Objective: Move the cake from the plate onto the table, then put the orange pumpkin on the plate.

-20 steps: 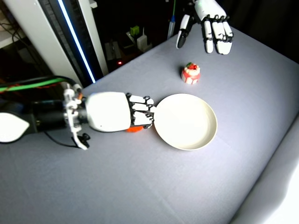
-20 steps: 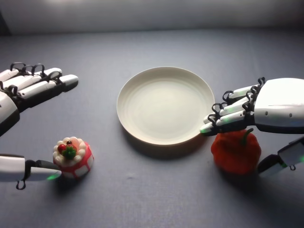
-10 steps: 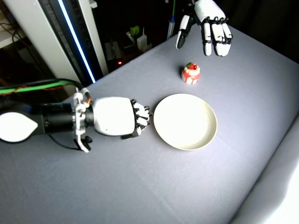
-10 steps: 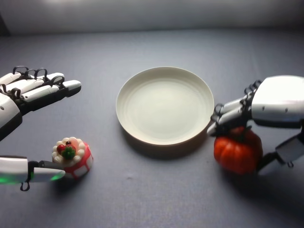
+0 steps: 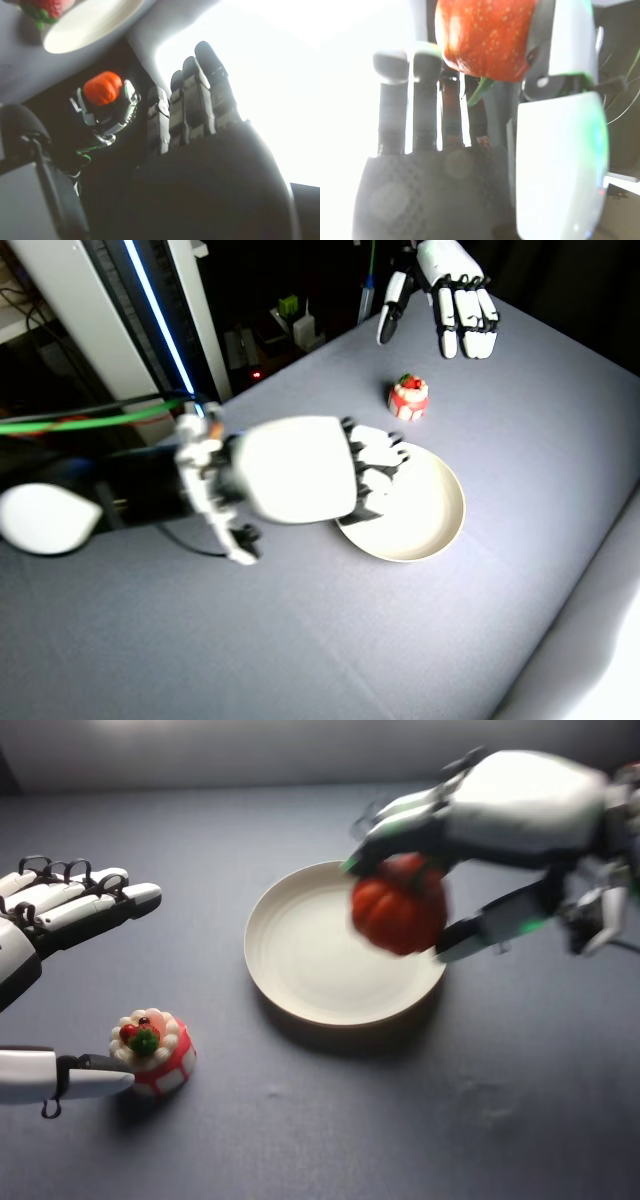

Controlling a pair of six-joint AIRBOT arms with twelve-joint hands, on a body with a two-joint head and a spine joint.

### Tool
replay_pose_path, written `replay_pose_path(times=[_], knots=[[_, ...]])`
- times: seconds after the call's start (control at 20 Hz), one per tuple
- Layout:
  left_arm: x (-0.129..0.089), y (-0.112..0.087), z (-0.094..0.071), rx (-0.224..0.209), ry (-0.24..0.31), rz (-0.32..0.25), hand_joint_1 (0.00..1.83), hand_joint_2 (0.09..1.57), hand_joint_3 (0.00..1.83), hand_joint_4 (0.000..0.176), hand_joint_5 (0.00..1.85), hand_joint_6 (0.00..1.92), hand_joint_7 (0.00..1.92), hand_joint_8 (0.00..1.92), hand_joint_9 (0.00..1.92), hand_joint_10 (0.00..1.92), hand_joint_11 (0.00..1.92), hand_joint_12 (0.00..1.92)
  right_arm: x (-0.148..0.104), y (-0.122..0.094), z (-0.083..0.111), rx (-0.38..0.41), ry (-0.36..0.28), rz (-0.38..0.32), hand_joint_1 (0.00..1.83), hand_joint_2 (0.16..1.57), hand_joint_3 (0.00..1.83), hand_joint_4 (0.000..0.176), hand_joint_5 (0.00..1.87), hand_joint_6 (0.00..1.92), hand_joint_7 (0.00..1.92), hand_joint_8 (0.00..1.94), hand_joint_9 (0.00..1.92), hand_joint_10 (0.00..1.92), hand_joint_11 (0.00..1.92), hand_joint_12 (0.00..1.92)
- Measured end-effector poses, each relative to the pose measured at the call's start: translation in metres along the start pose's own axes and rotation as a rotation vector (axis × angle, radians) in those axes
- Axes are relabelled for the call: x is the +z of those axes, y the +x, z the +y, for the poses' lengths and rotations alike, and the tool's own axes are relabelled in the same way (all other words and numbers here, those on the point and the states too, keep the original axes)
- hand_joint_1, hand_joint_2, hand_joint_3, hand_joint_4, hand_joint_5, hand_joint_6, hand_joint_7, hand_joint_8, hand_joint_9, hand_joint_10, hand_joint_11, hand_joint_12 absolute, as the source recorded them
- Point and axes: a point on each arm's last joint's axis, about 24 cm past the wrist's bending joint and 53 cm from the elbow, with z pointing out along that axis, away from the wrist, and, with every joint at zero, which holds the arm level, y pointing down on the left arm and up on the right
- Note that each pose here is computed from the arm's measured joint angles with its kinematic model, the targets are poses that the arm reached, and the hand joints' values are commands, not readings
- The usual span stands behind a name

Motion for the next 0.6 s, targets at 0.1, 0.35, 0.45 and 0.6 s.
replay_pose_path(times=[0.1,0.35,0.45,0.6], knots=[[0.000,0.002,0.000,-0.009,0.005,-0.001,0.86,0.84,0.00,0.121,0.24,0.00,0.14,0.00,0.19,0.00,0.00,0.72,0.016,0.009,-0.008,-0.009,0.026,0.017,1.12,1.04,0.00,0.000,0.69,0.53,0.60,0.97,0.67,1.17,0.63,1.47],[0.001,0.001,0.000,-0.015,0.006,-0.003,0.83,0.87,0.00,0.089,0.36,0.01,0.22,0.01,0.25,0.01,0.01,0.74,0.019,0.013,-0.041,-0.028,0.144,0.038,0.78,0.92,0.00,0.085,0.08,0.00,0.20,0.00,0.28,0.01,0.00,0.99],[0.001,0.002,-0.001,-0.016,0.011,0.002,0.84,0.87,0.00,0.078,0.37,0.02,0.22,0.01,0.26,0.01,0.01,0.74,0.019,0.013,-0.041,-0.027,0.143,0.037,0.75,0.90,0.00,0.104,0.04,0.00,0.16,0.00,0.25,0.00,0.00,0.93],[-0.001,0.001,0.002,-0.020,0.001,-0.003,0.85,0.88,0.00,0.079,0.38,0.01,0.20,0.00,0.24,0.00,0.00,0.73,0.021,0.016,-0.035,-0.013,0.131,0.040,0.78,0.88,0.00,0.154,0.01,0.00,0.12,0.00,0.21,0.01,0.00,0.86]])
